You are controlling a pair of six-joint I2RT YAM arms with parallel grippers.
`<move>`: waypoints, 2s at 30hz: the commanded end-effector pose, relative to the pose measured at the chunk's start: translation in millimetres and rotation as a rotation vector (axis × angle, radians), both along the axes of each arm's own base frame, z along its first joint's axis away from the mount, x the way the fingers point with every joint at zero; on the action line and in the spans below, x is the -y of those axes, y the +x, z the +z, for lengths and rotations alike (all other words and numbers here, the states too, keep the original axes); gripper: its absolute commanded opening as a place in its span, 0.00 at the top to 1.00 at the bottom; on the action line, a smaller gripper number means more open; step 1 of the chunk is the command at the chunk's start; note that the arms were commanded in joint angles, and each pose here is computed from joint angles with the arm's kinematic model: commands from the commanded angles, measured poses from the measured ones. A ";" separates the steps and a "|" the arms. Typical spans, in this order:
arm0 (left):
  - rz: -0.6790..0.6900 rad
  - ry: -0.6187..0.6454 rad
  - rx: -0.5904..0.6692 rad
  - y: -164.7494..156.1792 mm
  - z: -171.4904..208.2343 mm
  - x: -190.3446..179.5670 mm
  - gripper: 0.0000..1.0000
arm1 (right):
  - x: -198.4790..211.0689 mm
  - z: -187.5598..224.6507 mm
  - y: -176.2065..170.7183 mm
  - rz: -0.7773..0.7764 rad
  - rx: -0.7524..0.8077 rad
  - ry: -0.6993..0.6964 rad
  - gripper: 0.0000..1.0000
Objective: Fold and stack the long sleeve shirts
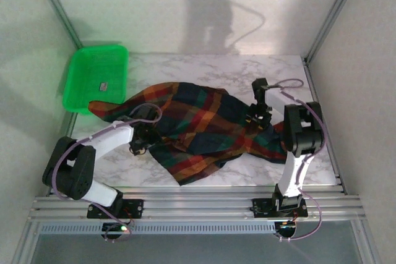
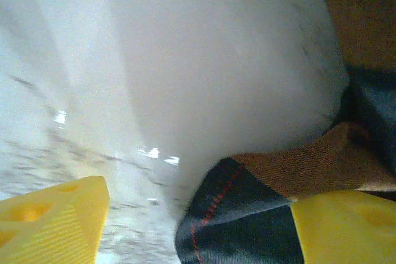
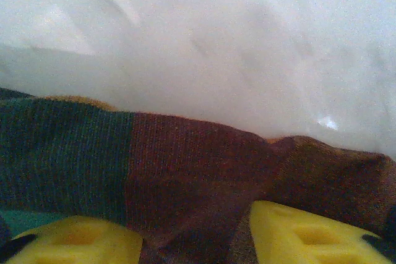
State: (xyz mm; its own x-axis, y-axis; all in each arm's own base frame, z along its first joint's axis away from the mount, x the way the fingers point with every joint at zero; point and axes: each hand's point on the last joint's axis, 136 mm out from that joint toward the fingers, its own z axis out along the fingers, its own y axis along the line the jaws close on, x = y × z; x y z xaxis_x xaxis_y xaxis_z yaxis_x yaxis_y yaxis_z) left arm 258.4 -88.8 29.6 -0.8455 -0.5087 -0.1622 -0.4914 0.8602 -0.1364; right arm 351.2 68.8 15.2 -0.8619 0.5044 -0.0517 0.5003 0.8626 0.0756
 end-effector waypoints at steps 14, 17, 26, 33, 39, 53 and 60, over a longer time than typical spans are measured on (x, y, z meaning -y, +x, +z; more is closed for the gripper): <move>0.018 -0.366 0.052 -93.1 53.5 79.0 0.07 | 7.1 138.4 71.0 0.382 0.310 -0.110 0.25; 0.004 -0.365 0.043 -92.9 43.4 86.9 0.07 | -1.7 119.9 95.0 0.500 0.310 -0.104 0.27; 0.044 -0.358 0.030 -73.2 4.2 104.3 0.11 | -53.7 66.6 133.8 0.645 0.300 0.047 0.30; 0.047 -0.327 -0.031 -89.5 -21.2 99.9 0.34 | -106.3 44.2 124.0 0.743 0.277 0.134 0.30; 0.032 -0.282 -0.063 -96.1 -36.4 93.1 0.55 | -125.2 39.2 130.5 0.733 0.279 0.179 0.30; 0.022 -0.250 -0.067 -93.5 -47.2 90.9 0.85 | -139.4 12.0 118.2 0.806 0.202 0.180 0.34; 0.023 -0.217 -0.060 -91.8 -46.8 81.0 0.98 | -106.3 12.6 133.9 0.613 0.200 0.104 0.85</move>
State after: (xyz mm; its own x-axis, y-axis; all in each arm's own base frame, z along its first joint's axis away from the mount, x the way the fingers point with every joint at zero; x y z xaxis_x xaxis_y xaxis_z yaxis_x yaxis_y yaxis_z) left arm 191.2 -208.1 11.7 -0.8425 -0.5385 0.0140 -0.4835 0.7445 -0.4605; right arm 480.0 192.7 26.3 -0.9550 -0.1778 -0.2374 -0.2328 0.9454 0.2282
